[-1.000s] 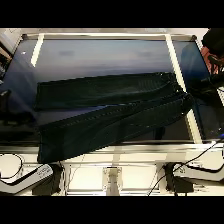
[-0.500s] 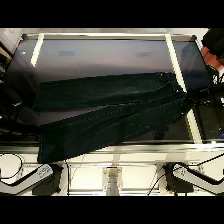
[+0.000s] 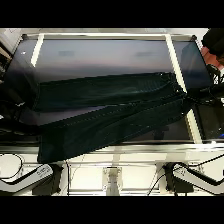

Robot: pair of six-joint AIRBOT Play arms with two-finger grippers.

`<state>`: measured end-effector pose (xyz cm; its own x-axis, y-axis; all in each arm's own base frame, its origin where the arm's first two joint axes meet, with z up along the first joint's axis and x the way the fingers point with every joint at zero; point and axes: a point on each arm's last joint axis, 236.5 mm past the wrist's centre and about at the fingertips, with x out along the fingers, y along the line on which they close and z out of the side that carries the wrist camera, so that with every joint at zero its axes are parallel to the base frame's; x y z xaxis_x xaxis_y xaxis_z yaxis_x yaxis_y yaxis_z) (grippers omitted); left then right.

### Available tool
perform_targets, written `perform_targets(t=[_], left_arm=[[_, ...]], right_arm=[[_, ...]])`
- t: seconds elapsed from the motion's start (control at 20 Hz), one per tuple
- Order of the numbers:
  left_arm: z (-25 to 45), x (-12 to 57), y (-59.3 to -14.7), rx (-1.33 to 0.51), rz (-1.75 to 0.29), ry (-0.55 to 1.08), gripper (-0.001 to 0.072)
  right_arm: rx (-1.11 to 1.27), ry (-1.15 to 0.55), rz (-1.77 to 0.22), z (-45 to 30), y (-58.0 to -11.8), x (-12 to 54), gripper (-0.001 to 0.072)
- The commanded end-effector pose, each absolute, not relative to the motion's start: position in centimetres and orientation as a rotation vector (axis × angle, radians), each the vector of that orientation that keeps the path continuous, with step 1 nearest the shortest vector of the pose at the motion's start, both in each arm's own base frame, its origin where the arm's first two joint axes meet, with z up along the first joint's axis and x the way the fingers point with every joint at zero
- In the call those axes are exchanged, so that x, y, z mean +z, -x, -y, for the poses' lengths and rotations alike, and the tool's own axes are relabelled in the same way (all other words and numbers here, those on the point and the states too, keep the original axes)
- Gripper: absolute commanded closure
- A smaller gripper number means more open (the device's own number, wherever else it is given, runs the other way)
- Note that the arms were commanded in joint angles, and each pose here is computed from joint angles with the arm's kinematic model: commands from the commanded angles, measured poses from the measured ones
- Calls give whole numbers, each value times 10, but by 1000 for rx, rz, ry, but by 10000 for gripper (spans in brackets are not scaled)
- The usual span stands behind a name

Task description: Fold the clothes and pants, and hang the long-sleeved shirts on hangers.

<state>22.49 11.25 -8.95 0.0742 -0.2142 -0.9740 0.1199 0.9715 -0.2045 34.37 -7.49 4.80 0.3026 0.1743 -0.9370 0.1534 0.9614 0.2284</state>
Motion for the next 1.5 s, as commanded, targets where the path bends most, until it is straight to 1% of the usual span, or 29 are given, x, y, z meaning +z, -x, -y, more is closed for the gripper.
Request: perform_targets(t=[0.0,0.05,0.15,0.25,0.35,0.45,0.5,0.55,0.6,0.7,0.8,0.85,0.9,0.95,1.0,1.1,1.15,1.2,1.25,1.3,1.35,1.4,1.45], left_arm=[[-113,-95,-226,-258,-1477,81,363],[-113,-96,-228,-257,-1474,86,386],[-111,-99,-231,-258,-1466,101,692],[-113,-99,-238,-246,-1442,107,688],[-110,-80,-260,-237,-1347,142,689],[-104,-33,-296,-286,-1167,175,689],[-110,-1,-316,-269,-1057,207,689],[-122,29,-332,-230,-960,240,689],[-140,57,-344,-164,-876,293,689],[-186,87,-347,21,-796,448,689],[-220,83,-329,176,-808,590,688],[-233,74,-317,239,-833,632,689],[-244,63,-305,299,-869,657,688],[-253,53,-294,335,-904,660,687],[-255,45,-287,345,-939,654,687],[-259,35,-280,351,-986,622,675],[-259,35,-280,339,-989,605,644],[-259,35,-280,328,-992,585,448],[-259,35,-280,328,-991,583,285],[-259,35,-280,322,-991,572,271],[-259,35,-281,316,-992,568,271],[-259,35,-281,316,-991,569,271],[-258,35,-280,314,-994,570,271]], right_arm=[[10,-297,-1258,76,-346,49,692],[9,-297,-1254,76,-347,49,692],[8,-296,-1251,77,-348,49,692],[7,-294,-1249,77,-348,49,692],[-4,-281,-1241,81,-350,49,692],[-26,-240,-1236,90,-351,48,693],[-44,-218,-1239,96,-350,47,690],[-59,-199,-1242,101,-349,46,665],[-74,-180,-1244,106,-348,46,601],[-97,-151,-1244,115,-350,43,492],[-81,-127,-1265,117,-350,34,429],[-62,-113,-1285,117,-349,29,406],[-38,-91,-1308,116,-347,22,345],[-5,-65,-1330,115,-345,15,321],[39,-36,-1362,114,-341,8,320],[138,28,-1427,110,-332,-6,320],[174,48,-1445,109,-330,-11,320],[200,68,-1452,109,-330,-15,320],[223,90,-1449,109,-332,-19,319],[249,107,-1443,108,-334,-24,311],[278,104,-1447,104,-335,-31,251],[307,105,-1460,102,-335,-38,248],[338,99,-1478,99,-333,-47,221]])
